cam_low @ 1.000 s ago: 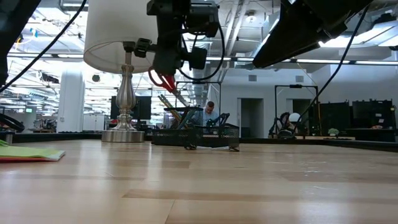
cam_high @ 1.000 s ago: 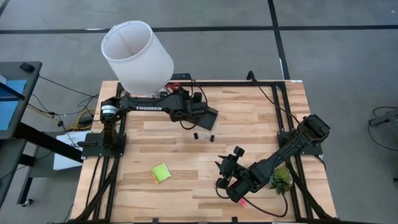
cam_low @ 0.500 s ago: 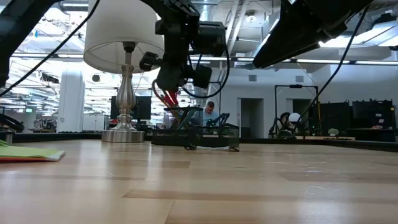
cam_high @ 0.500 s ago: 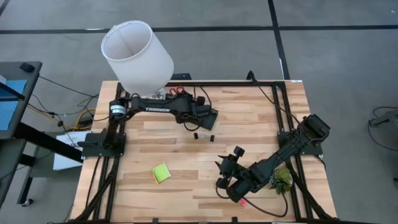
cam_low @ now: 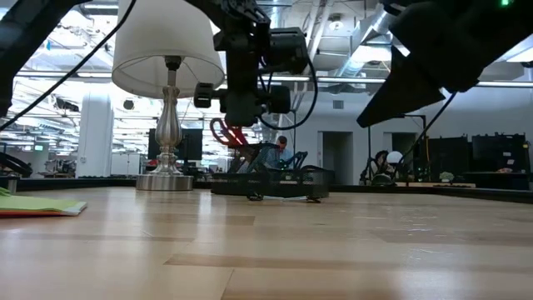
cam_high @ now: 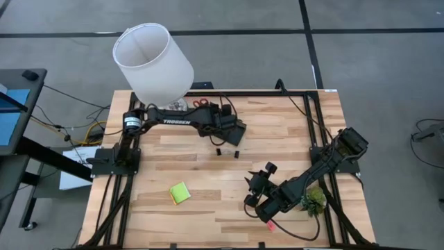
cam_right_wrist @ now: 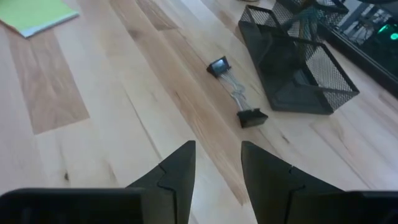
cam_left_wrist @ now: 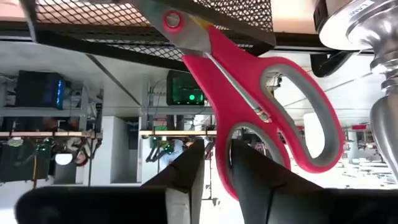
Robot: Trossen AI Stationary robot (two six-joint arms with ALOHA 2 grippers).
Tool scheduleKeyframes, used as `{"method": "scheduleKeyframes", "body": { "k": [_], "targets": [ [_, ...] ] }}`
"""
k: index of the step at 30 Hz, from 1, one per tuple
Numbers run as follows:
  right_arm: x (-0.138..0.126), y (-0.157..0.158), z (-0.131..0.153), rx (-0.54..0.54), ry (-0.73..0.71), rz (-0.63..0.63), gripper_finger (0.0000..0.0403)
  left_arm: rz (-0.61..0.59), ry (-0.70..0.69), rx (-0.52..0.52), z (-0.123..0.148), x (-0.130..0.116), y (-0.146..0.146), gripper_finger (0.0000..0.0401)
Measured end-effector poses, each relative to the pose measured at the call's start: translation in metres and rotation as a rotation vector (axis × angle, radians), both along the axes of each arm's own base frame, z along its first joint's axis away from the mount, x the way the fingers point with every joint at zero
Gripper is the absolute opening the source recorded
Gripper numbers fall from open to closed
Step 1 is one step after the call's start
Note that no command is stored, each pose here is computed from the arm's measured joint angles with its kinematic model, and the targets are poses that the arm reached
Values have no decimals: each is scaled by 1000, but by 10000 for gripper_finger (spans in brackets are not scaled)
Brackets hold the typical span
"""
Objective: Pick and place office supplies into organizer
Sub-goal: Put the red scissors into the black desk organizer, then put the green sticky notes into the black desk organizer
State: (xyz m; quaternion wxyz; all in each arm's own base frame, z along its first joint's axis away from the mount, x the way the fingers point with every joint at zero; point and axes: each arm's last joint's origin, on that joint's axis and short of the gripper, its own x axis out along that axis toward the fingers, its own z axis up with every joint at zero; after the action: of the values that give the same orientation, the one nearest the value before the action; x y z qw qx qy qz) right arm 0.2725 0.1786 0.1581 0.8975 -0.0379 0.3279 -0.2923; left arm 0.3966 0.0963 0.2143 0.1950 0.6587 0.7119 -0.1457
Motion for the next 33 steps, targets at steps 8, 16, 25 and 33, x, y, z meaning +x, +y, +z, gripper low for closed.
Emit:
{"method": "scheduleKeyframes", "body": {
  "k": [8,16,25,33],
  "targets": [
    [4,3,1,-7,-10,38,122,-42,99,0,-1,-3,-11,77],
    [5,4,2,-12,-18,52,122,-65,191,28,0,-7,-21,49],
    [6,4,2,-9,-21,52,122,-64,-65,87,21,14,-31,57],
    [1,7,8,-15,-11,68,122,92,-640,222,80,30,-53,73]
  ]
}}
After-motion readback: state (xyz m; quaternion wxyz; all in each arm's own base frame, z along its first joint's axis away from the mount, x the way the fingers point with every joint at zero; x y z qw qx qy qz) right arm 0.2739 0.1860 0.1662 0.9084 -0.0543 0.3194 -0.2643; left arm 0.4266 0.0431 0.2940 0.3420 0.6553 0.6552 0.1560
